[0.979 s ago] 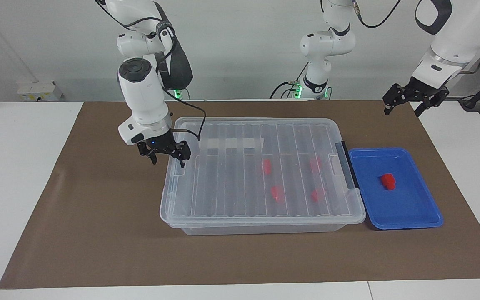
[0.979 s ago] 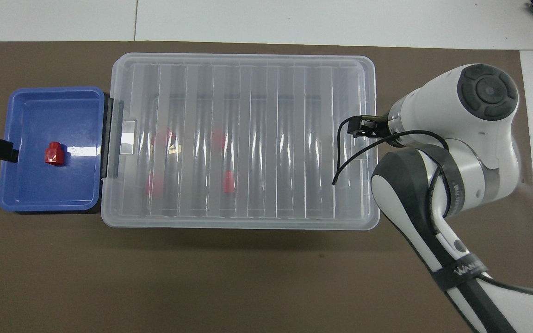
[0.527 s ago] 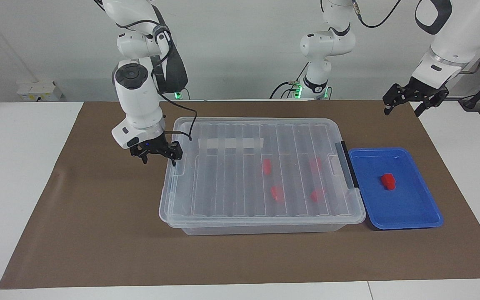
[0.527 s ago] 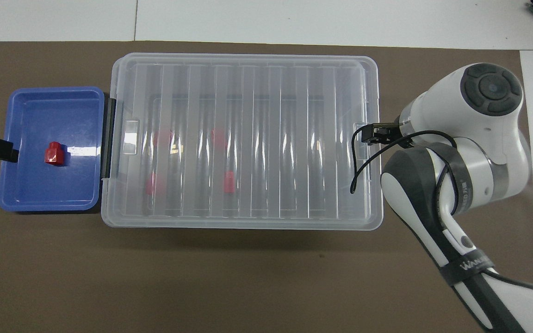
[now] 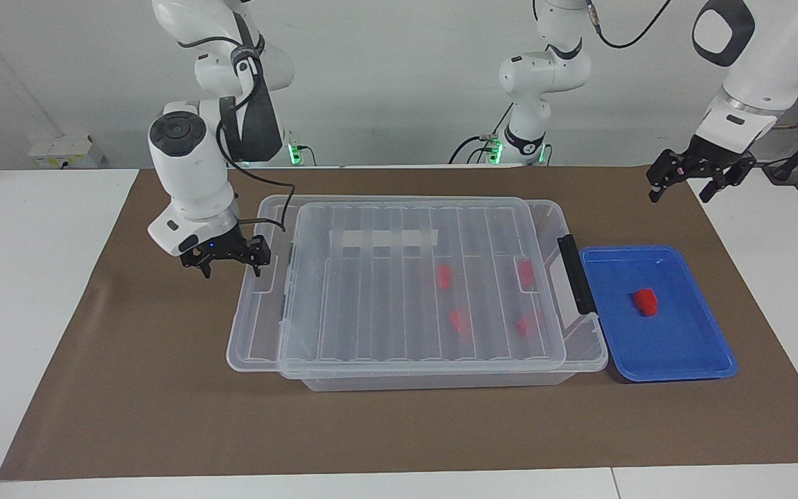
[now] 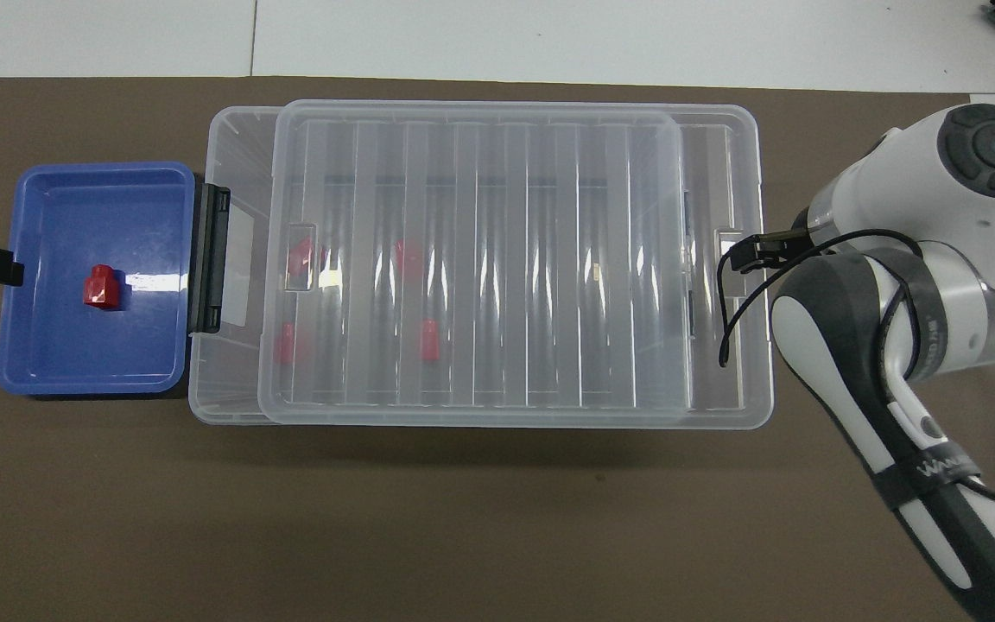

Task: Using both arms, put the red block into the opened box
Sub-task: 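Push the lid farther open while the left gripper reaches the red block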

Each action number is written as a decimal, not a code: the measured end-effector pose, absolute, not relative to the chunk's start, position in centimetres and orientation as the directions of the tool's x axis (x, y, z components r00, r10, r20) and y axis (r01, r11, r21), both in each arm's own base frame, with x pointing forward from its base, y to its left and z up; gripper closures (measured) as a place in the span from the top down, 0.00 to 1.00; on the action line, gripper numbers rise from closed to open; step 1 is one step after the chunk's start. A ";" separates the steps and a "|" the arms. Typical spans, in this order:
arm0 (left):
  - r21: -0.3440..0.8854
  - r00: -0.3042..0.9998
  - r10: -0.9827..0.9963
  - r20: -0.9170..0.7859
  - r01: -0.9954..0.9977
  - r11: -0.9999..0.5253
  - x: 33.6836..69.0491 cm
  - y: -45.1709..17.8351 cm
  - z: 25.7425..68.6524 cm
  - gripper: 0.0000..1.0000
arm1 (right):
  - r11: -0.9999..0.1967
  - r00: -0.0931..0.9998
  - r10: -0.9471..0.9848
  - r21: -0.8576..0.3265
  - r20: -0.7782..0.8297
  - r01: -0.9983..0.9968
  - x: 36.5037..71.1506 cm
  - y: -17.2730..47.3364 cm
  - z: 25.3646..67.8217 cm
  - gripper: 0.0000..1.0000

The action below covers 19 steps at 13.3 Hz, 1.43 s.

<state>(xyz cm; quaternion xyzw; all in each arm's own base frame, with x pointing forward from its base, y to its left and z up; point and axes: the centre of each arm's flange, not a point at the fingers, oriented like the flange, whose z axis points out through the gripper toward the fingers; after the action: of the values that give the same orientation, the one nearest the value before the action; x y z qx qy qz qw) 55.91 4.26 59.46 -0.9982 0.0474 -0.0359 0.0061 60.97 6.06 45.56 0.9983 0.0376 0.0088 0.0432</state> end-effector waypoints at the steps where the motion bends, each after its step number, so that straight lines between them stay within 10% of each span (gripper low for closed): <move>1: -0.018 0.992 -0.092 0.087 -0.090 -0.996 56.4 4.6 57.7 1.00 | -0.991 0.995 0.099 0.087 0.011 0.098 61.1 5.0 45.6 1.00; 7: -0.044 0.980 -0.134 0.144 -0.129 -0.991 58.2 9.1 39.7 1.00 | -0.977 0.981 0.195 0.088 -0.006 0.194 61.3 -0.6 45.6 1.00; 16: -0.026 0.989 -0.038 0.141 -0.035 -0.999 59.4 9.7 31.0 1.00 | -0.956 0.960 0.281 0.087 -0.018 0.282 61.1 -5.0 45.6 1.00; 19: -0.025 0.990 -0.036 0.136 -0.033 -0.999 59.4 9.7 30.3 0.82 | -0.954 0.958 0.285 0.087 -0.018 0.285 61.0 -6.4 45.6 1.00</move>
<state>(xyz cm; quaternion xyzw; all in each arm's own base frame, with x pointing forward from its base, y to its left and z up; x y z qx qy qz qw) 59.35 9.74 30.26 -0.9974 0.0172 -0.0685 0.0112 60.98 -6.41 45.63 0.9885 0.1442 -0.0025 0.0445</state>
